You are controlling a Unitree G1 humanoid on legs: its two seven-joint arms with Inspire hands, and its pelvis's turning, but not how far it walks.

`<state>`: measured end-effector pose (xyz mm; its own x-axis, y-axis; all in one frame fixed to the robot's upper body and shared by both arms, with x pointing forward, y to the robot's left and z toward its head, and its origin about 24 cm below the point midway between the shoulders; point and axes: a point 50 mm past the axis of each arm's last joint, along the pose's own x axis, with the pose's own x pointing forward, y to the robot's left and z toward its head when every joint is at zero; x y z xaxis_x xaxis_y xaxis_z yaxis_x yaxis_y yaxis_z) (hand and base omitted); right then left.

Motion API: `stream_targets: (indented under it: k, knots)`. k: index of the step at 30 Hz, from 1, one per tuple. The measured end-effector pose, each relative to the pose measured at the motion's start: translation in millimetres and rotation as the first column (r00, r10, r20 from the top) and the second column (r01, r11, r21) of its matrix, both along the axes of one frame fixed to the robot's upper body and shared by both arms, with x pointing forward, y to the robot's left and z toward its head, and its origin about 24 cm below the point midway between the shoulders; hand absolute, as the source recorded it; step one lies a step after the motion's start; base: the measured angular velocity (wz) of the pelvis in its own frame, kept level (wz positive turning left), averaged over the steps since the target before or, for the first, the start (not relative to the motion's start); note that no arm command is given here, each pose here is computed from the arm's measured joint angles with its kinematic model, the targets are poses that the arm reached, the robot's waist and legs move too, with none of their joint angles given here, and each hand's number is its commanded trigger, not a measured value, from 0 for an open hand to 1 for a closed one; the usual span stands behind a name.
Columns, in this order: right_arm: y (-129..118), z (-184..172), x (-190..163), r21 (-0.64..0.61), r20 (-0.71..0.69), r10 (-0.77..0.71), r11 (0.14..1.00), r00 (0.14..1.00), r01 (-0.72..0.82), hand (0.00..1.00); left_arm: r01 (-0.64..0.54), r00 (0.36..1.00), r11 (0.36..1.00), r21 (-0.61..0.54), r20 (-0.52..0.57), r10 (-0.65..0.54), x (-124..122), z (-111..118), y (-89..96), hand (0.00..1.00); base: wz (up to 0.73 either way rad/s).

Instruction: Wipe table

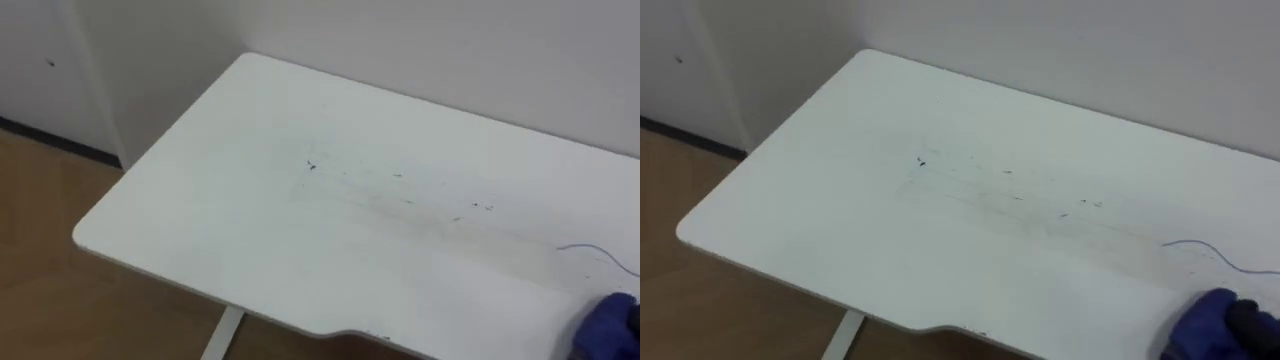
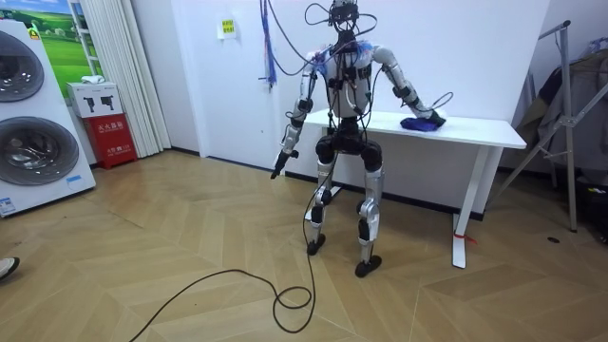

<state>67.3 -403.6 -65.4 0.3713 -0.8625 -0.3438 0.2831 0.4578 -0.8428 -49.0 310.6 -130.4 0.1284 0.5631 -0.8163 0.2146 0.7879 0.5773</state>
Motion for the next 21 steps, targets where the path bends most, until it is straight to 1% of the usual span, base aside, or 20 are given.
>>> stream_targets:
  k: [2, 4, 6, 8, 9, 10, 11, 12, 13, 15, 16, 17, 18, 20, 21]
  knots:
    - [-3, 2, -7, -0.008, -0.011, -0.011, 1.000, 1.000, 0.011, 1.00, -0.001, 1.000, 1.000, 0.000, -0.011, 0.001, -4, 0, -0.4, 0.00, -0.07]
    - [-1, 3, 1, -0.017, -0.017, 0.013, 1.000, 1.000, -0.013, 1.00, -0.001, 1.000, 1.000, -0.003, -0.005, 0.001, -4, 0, -2.3, 0.00, -0.20]
    - [4, 6, 20, -0.046, -0.031, 0.074, 0.996, 0.997, -0.076, 1.00, 0.017, 1.000, 1.000, -0.018, -0.006, -0.017, -1, -2, -7.7, 0.00, -0.38]
    - [16, 8, 47, -0.079, -0.050, 0.179, 0.980, 0.983, -0.183, 1.00, 0.035, 0.999, 0.999, -0.038, -0.006, -0.036, 6, -6, -15.1, 0.00, -0.60]
    - [33, 10, 71, -0.097, -0.054, 0.290, 0.951, 0.955, -0.294, 1.00, 0.058, 0.998, 0.997, -0.053, -0.014, -0.059, 11, -9, -20.3, 0.00, -0.56]
    - [59, 12, 101, -0.109, -0.050, 0.427, 0.897, 0.903, -0.429, 1.00, 0.077, 0.997, 0.995, -0.065, -0.017, -0.079, 15, -11, -24.5, 0.00, -0.43]
    - [74, 13, 117, -0.113, -0.042, 0.497, 0.860, 0.867, -0.498, 1.00, 0.092, 0.996, 0.993, -0.069, -0.015, -0.093, 20, -12, -25.9, 0.00, -0.12]
    - [103, 17, 146, -0.128, -0.029, 0.613, 0.781, 0.789, -0.611, 1.00, 0.116, 0.993, 0.990, -0.079, 0.001, -0.116, 32, -14, -28.6, 0.00, 0.18]
    - [128, 22, 171, -0.132, -0.017, 0.699, 0.707, 0.715, -0.695, 1.00, 0.145, 0.989, 0.985, -0.091, 0.025, -0.143, 44, -15, -31.8, 0.00, 0.19]
    - [151, 33, 198, -0.141, 0.000, 0.775, 0.626, 0.632, -0.767, 1.00, 0.184, 0.982, 0.978, -0.101, 0.063, -0.178, 57, -15, -36.9, 0.00, 0.09]
    - [158, 39, 208, -0.139, 0.014, 0.796, 0.600, 0.605, -0.787, 1.00, 0.187, 0.981, 0.978, -0.096, 0.074, -0.180, 58, -13, -37.0, 0.00, 0.15]
    - [159, 40, 211, -0.135, 0.019, 0.799, 0.597, 0.600, -0.791, 1.00, 0.185, 0.981, 0.979, -0.091, 0.071, -0.179, 57, -12, -36.1, 0.00, 0.45]
    - [159, 41, 214, -0.118, 0.024, 0.796, 0.603, 0.605, -0.789, 1.00, 0.179, 0.983, 0.980, -0.083, 0.047, -0.176, 50, -11, -33.8, 0.00, 0.68]
    - [152, 32, 208, -0.078, 0.003, 0.771, 0.635, 0.636, -0.769, 1.00, 0.158, 0.987, 0.984, -0.079, -0.006, -0.159, 35, -10, -31.2, 0.00, 0.65]
    - [144, 25, 198, -0.044, 0.022, 0.741, 0.671, 0.671, -0.740, 1.00, 0.148, 0.988, 0.986, -0.079, -0.028, -0.151, 27, -9, -30.9, 0.00, 0.48]
